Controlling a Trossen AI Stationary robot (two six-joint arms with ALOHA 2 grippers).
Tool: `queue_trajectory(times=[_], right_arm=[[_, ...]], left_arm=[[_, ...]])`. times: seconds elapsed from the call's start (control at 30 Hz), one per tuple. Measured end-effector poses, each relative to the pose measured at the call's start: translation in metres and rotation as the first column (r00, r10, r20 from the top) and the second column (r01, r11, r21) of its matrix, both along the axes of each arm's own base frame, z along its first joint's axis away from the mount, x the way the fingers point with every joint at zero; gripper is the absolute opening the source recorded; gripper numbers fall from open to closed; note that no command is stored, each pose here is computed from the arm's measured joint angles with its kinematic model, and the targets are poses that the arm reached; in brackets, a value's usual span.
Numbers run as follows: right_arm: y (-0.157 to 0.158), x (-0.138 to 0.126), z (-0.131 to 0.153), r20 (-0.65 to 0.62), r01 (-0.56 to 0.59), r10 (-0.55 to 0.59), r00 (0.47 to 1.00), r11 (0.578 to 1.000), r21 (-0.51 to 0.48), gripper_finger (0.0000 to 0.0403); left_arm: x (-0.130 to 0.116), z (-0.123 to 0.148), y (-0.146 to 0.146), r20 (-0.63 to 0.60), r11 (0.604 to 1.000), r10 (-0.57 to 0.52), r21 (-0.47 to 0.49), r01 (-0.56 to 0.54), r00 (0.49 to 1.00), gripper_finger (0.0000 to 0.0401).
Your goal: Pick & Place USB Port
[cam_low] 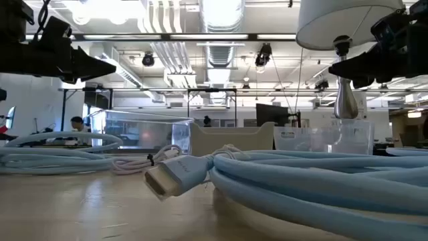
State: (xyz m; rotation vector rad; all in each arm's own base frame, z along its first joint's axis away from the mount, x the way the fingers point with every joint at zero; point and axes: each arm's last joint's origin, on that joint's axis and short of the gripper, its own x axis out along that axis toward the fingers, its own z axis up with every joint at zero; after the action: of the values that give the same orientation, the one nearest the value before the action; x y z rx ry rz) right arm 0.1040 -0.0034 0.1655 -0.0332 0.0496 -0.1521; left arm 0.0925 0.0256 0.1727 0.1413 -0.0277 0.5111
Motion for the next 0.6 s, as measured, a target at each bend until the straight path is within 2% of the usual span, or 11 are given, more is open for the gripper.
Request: queue_trajectory(times=[0.6], right_arm=[[0.0000,0.0000,0.0001,0.000,0.000,0.000,1.000,1.000,0.000,0.0070]], left_arm=[[0.0000,0.0001,0.0000,0.001,1.000,0.000,0.000,0.000,1.000,0.0124]])
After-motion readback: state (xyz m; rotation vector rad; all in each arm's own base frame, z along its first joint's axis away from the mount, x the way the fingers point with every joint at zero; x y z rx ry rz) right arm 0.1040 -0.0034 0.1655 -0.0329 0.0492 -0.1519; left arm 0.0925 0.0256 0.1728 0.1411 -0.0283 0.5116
